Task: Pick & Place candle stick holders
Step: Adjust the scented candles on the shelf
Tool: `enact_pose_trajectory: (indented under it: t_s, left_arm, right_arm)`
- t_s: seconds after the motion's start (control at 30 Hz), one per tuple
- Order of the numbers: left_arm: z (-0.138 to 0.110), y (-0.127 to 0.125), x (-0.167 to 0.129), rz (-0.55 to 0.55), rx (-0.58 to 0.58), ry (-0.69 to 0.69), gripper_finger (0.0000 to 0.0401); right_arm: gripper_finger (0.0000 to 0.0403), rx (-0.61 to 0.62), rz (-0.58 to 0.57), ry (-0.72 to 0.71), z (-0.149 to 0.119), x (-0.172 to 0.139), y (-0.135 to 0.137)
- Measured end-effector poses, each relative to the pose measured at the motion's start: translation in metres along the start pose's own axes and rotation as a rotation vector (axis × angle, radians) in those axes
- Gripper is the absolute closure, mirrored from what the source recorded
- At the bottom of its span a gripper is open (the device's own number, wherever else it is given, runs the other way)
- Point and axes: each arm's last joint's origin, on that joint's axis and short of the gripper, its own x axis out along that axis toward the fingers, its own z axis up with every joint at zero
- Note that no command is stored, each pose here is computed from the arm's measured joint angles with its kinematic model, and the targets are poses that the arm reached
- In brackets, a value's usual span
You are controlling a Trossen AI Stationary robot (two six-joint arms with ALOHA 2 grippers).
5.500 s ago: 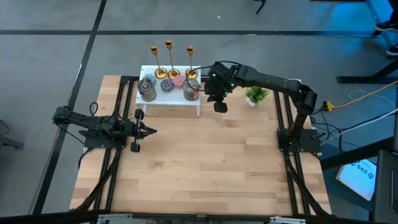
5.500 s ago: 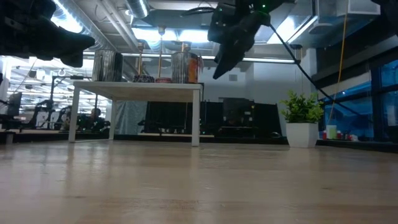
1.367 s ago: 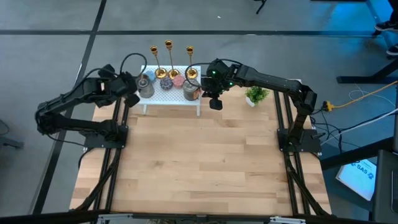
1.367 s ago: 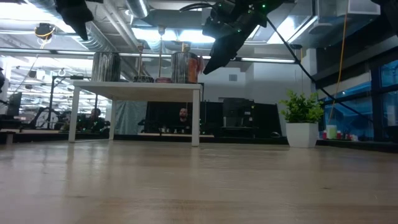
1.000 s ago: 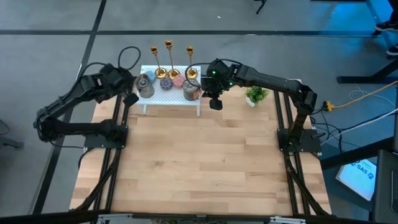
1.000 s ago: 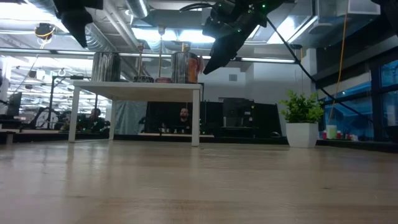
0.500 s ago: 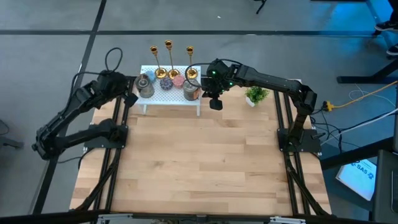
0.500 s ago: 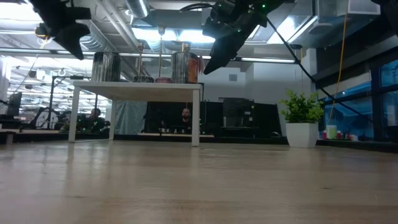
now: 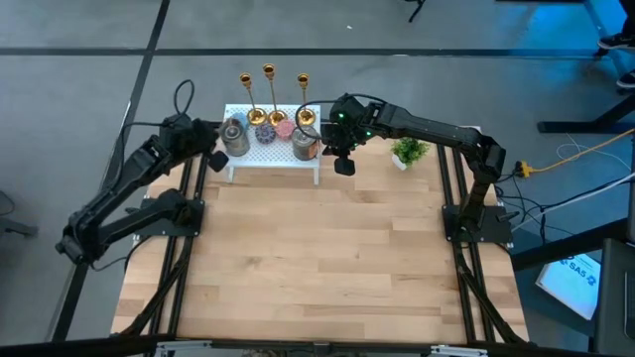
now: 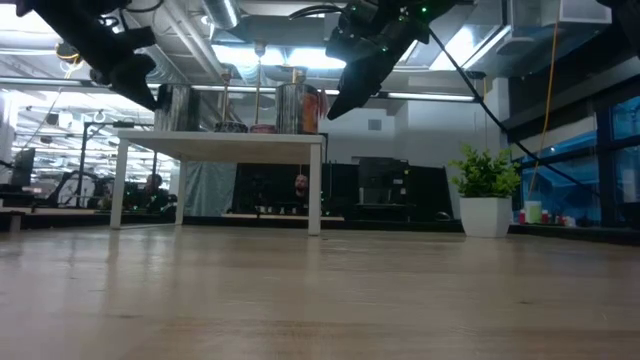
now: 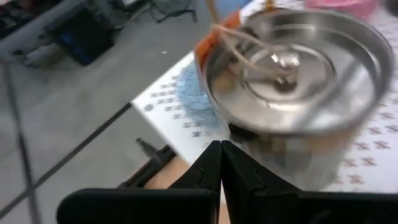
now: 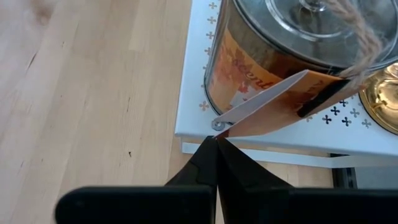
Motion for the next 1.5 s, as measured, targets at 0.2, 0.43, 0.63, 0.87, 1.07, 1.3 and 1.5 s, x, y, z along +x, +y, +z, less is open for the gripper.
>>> enact_pose_trajectory:
  t_s: [0.2, 0.43, 0.63, 0.87, 1.07, 1.3, 1.5]
  left_arm:
    - [-0.001, 0.001, 0.001, -0.086, -0.016, -0.015, 0.0399]
    - [-0.001, -0.001, 0.001, -0.16, -0.023, -0.035, 0.0399]
    - [0.0, -0.003, 0.001, -0.226, -0.022, -0.052, 0.0399]
    - [0.001, -0.006, 0.0, -0.329, -0.025, -0.079, 0.0399]
    - [0.002, -0.009, -0.001, -0.375, -0.018, -0.096, 0.0399]
    - [0.004, -0.017, -0.003, -0.433, 0.021, -0.116, 0.0399]
    - [0.002, -0.02, -0.013, -0.419, 0.046, -0.135, 0.0399]
  right_arm:
    - [0.0402, 0.0, 0.0, 0.0, 0.0, 0.0, 0.0]
    - [0.0402, -0.002, 0.004, -0.012, 0.001, 0.0, 0.0]
    - [0.0402, -0.022, 0.006, -0.038, 0.006, 0.002, 0.005]
    - [0.0402, -0.059, 0.011, -0.079, 0.015, 0.004, 0.016]
    - [0.0402, -0.087, 0.009, -0.121, 0.022, 0.006, 0.023]
    - [0.0402, -0.108, 0.006, -0.161, 0.028, 0.007, 0.027]
    - [0.0402, -0.097, 0.067, 0.022, 0.008, 0.005, 0.027]
